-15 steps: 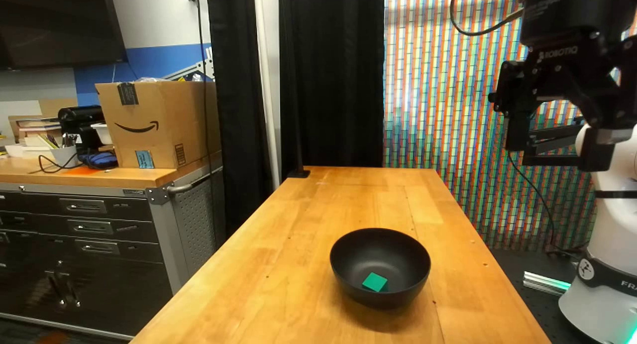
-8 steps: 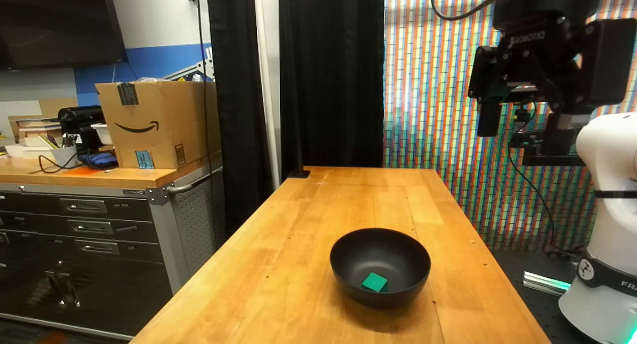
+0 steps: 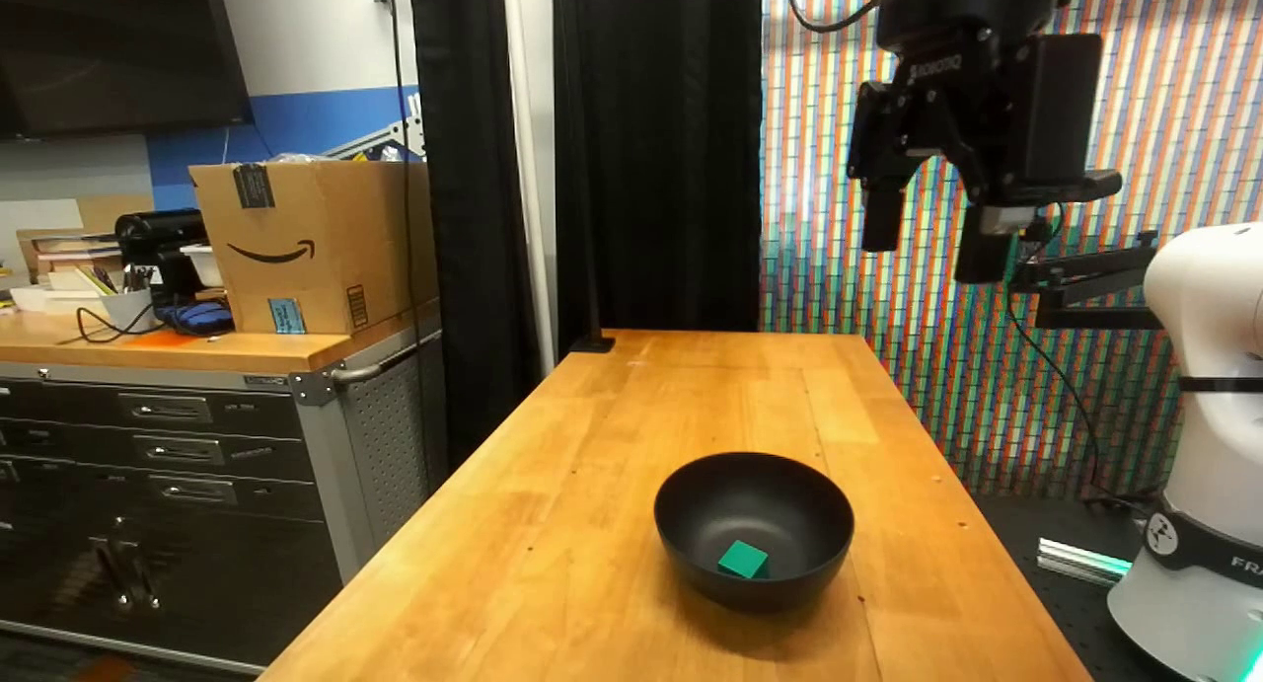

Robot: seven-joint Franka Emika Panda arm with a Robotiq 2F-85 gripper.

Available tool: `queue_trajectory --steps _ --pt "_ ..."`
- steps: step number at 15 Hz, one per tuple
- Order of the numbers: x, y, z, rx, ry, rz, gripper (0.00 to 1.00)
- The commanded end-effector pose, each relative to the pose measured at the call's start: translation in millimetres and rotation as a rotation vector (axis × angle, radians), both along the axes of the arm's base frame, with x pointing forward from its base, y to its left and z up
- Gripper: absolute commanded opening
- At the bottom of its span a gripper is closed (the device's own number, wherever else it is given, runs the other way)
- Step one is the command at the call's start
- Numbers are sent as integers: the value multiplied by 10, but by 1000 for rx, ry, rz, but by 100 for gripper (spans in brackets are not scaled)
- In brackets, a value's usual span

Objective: Take the blue block out of the black bowl

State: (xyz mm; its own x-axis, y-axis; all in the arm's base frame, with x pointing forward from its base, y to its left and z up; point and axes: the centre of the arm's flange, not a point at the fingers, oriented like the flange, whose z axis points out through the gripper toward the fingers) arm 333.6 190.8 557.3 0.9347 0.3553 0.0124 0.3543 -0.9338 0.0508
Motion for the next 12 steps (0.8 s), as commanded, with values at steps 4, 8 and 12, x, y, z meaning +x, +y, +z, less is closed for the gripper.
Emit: queue_trajectory --steps 4,8,12 --pt "531 -242 270 -9 -24 22 100" --pt "731 -249 202 -4 -6 20 100" --pt "860 -193 -3 -2 35 20 100"
